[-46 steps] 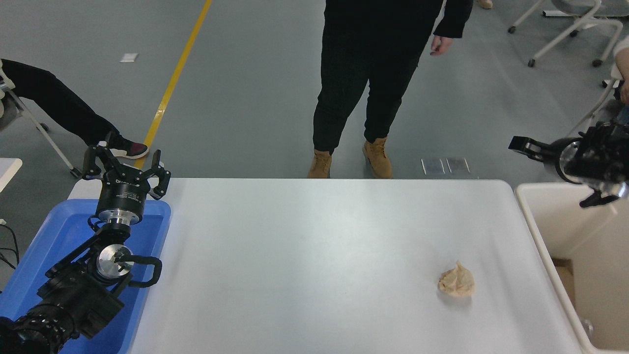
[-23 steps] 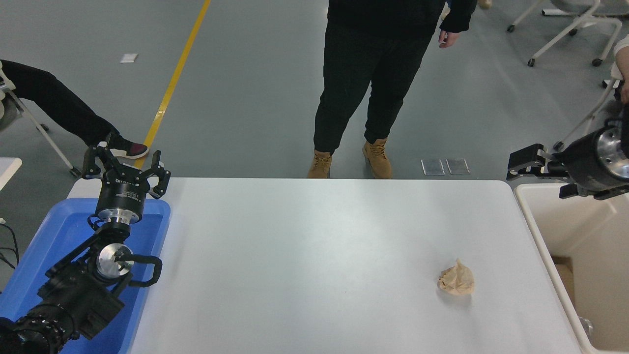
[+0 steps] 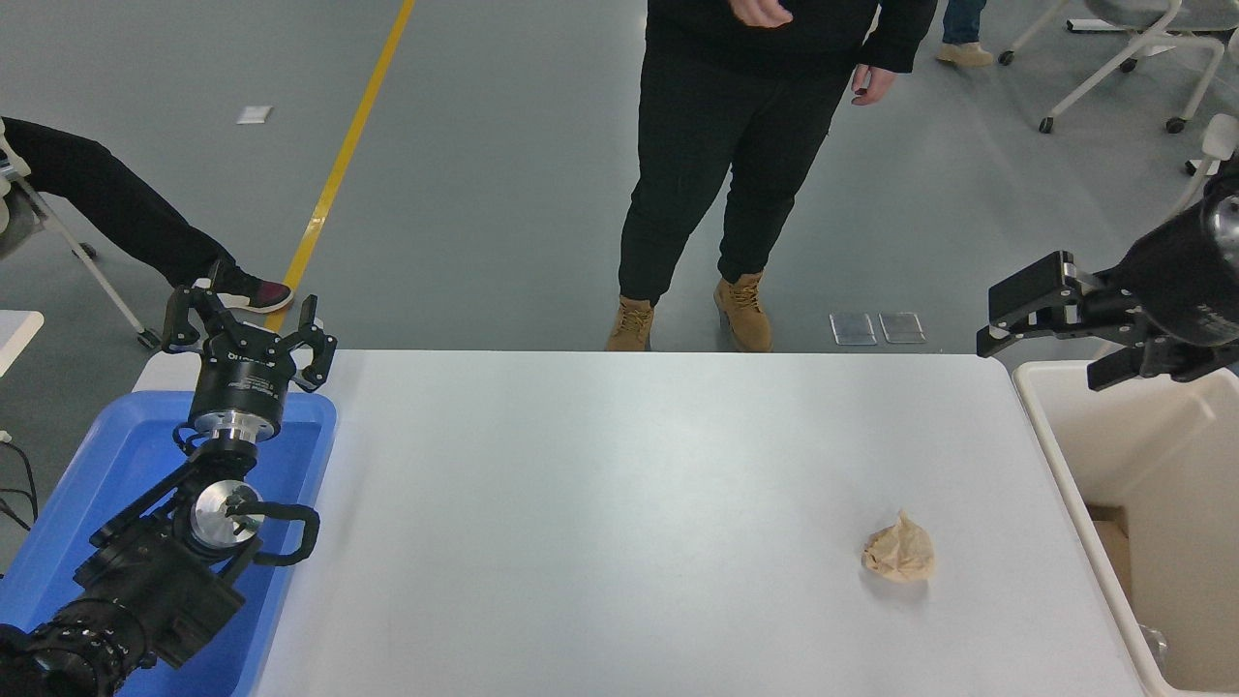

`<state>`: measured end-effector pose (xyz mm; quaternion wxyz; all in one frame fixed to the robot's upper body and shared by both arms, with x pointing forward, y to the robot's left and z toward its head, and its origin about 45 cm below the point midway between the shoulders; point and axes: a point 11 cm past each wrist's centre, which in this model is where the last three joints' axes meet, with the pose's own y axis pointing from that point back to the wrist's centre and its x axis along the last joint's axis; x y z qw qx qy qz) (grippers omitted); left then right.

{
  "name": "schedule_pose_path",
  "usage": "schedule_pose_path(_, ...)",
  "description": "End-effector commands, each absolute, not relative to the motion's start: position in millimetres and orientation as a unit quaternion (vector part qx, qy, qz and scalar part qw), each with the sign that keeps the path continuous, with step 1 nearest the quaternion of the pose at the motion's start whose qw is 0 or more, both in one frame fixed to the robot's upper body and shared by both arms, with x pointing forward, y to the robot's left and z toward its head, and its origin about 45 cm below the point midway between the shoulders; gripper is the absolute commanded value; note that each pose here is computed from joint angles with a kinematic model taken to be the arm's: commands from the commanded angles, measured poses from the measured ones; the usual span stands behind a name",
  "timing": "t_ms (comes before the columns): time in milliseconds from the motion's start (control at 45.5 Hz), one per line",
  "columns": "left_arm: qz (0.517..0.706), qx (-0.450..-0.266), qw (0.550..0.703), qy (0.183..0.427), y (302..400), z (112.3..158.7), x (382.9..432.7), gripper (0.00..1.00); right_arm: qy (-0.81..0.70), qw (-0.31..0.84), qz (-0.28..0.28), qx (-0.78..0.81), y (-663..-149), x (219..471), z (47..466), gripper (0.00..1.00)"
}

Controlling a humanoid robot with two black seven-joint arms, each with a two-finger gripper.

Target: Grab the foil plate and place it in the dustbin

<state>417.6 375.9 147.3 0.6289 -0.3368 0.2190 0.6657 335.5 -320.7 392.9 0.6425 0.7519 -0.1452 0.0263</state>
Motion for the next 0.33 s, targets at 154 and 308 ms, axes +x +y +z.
schedule_pose_path(154, 0.666, -0.337, 0.629, 0.219, 375.7, 146.8, 417.4, 0.99, -0.125, 0.651, 0.036, 0.748, -310.3, 336.1, 395.8, 1.00)
schedule_pose_path(308, 0.666, -0.337, 0.629, 0.219, 376.1, 147.3, 417.5, 0.99, -0.122, 0.655, 0.038, 0.745, -311.8, 335.9, 394.1, 1.00)
